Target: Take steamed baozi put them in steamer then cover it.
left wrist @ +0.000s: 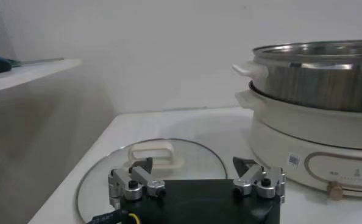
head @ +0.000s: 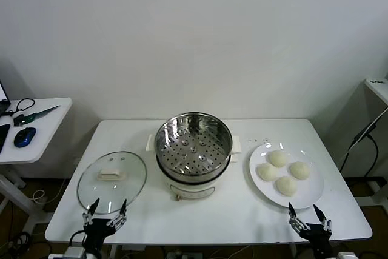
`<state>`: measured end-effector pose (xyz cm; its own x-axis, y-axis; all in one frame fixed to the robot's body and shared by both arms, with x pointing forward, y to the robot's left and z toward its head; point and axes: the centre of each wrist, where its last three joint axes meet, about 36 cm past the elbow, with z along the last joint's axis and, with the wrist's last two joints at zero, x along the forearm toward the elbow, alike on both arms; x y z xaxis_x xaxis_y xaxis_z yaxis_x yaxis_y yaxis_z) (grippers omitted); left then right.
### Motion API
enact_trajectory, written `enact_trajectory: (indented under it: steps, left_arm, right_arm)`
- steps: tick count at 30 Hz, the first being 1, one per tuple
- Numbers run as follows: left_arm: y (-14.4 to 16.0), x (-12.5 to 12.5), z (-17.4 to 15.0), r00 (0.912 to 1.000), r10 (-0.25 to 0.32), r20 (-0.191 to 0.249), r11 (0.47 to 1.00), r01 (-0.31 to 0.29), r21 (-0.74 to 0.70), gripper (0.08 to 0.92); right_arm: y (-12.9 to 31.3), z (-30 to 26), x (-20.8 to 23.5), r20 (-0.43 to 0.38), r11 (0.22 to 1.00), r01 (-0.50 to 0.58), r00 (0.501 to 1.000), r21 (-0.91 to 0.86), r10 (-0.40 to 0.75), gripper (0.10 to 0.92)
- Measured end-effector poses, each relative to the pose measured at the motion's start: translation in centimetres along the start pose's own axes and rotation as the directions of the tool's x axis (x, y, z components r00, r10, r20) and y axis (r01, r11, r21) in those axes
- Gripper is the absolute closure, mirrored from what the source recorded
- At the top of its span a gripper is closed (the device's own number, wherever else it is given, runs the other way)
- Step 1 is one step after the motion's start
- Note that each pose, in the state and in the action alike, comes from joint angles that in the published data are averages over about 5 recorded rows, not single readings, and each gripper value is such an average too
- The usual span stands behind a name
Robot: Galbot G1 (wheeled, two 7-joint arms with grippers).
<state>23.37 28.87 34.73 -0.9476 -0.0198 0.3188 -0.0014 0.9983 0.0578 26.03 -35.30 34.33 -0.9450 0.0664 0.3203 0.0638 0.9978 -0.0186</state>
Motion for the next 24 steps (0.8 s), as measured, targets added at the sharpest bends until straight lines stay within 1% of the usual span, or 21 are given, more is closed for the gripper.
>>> enact_trajectory:
  steps: [2,6,10,13,15,18,21,24]
  left_arm:
    - [0.0,0.0,-0.1,1.0,0.002,0.0,1.0,-0.002,0.0,0.177]
    - [-0.2,0.0,-0.2,1.0,0.009,0.001,1.0,-0.009,-0.003,0.177]
    - [-0.3,0.1,-0.4,0.9999,0.014,0.004,1.0,-0.014,-0.007,0.177]
    - [-0.4,0.1,-0.5,0.9998,0.016,0.007,1.0,-0.016,-0.008,0.177]
    - [-0.6,0.1,-0.5,0.9998,0.018,0.008,1.0,-0.018,-0.007,0.177]
    - [-0.7,0.1,-0.5,0.9998,0.02,0.01,1.0,-0.02,-0.008,0.177]
    - [-0.9,0.1,-0.4,0.9997,0.02,0.013,1.0,-0.02,-0.008,0.177]
    - [-1.0,0.1,-0.3,0.9997,0.018,0.014,1.0,-0.018,-0.008,0.177]
  right_arm:
    - [-0.3,-0.7,-0.8,0.007,1.0,0.001,1.0,0.016,-0.001,0.2]
    - [-1.6,-3.8,-4.7,0.036,0.995,0.025,0.999,0.096,-0.028,0.2]
    - [-3.4,-7.7,-9.1,0.042,0.97,0.095,0.993,0.225,-0.107,0.2]
    - [-4.8,-10.9,-12.1,0.012,0.922,0.171,0.982,0.346,-0.187,0.2]
    - [-5.9,-13.1,-13.9,-0.026,0.871,0.232,0.969,0.432,-0.245,0.2]
    - [-7.5,-16.3,-16.5,-0.108,0.762,0.331,0.938,0.557,-0.328,0.2]
    - [-8.8,-19.1,-18.9,-0.208,0.628,0.428,0.895,0.65,-0.394,0.2]
    - [-9.8,-21.8,-21.1,-0.32,0.48,0.519,0.84,0.707,-0.438,0.2]
